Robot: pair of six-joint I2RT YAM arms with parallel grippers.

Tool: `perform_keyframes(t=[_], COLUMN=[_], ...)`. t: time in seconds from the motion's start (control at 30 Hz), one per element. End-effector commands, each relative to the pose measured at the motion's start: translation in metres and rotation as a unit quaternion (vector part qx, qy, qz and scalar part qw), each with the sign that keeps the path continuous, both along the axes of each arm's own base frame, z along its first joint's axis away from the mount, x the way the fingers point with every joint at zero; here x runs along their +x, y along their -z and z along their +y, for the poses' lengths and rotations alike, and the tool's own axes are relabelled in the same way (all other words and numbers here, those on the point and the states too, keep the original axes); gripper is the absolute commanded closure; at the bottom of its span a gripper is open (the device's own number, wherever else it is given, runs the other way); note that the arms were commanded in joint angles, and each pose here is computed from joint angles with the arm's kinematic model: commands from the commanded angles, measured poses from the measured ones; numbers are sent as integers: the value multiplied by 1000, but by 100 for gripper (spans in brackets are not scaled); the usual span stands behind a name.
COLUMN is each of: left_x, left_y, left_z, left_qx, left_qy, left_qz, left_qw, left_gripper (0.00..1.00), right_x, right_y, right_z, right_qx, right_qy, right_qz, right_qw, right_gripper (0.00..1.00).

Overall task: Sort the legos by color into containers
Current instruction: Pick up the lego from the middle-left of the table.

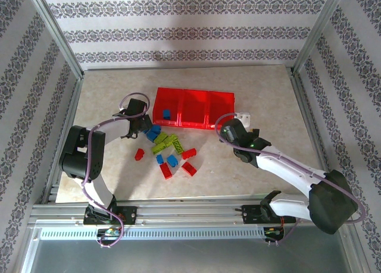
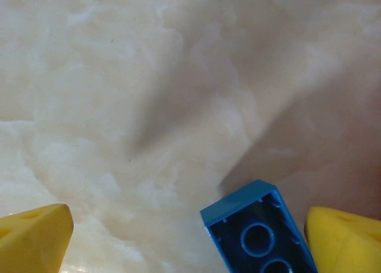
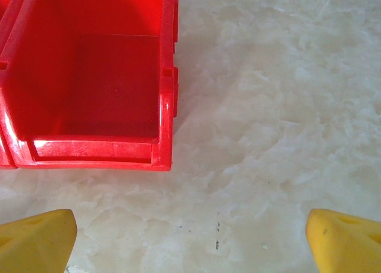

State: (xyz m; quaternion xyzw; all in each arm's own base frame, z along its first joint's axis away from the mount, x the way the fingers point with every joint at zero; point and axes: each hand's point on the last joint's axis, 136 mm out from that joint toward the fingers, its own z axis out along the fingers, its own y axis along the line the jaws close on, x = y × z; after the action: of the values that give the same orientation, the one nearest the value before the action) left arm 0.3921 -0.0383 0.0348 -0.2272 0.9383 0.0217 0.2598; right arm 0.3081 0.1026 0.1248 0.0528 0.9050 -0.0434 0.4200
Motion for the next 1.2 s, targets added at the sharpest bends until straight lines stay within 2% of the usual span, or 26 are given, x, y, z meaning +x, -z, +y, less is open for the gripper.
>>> perform_keyframes(t=[0.0,0.13,0.5,0.8,0.93,1.03,1.17], left_x=[-14,-19,-22,-21,-20,-18,-12], left_y=[5,5,7,15,13,8,-9], left_z=[7,7,-2,-9,-9,-9,-13], left_qx=[30,29,1,-16,-15,-19,-23], left_qy=[11,15,24,29,28,27,31], left_qz=[34,39,27,29,25,15,-10], left_qw=[999,999,999,999,999,999,999], left_gripper=[0,2,36,55,59,62,71], right_x=[4,4,5,3,3,3,3], right_y=[-11,-11,-11,-12,-11,-11,-11], right_z=[3,3,5,4,3,2,2], right_qx=[7,8,13,13,11,11,11], right_qy=[7,6,5,5,7,8,8], right_qz=[-12,-12,-11,-13,-13,-13,-14], right_qw=[1000,1000,1000,1000,1000,1000,1000], right_gripper=[2,2,2,2,2,2,2])
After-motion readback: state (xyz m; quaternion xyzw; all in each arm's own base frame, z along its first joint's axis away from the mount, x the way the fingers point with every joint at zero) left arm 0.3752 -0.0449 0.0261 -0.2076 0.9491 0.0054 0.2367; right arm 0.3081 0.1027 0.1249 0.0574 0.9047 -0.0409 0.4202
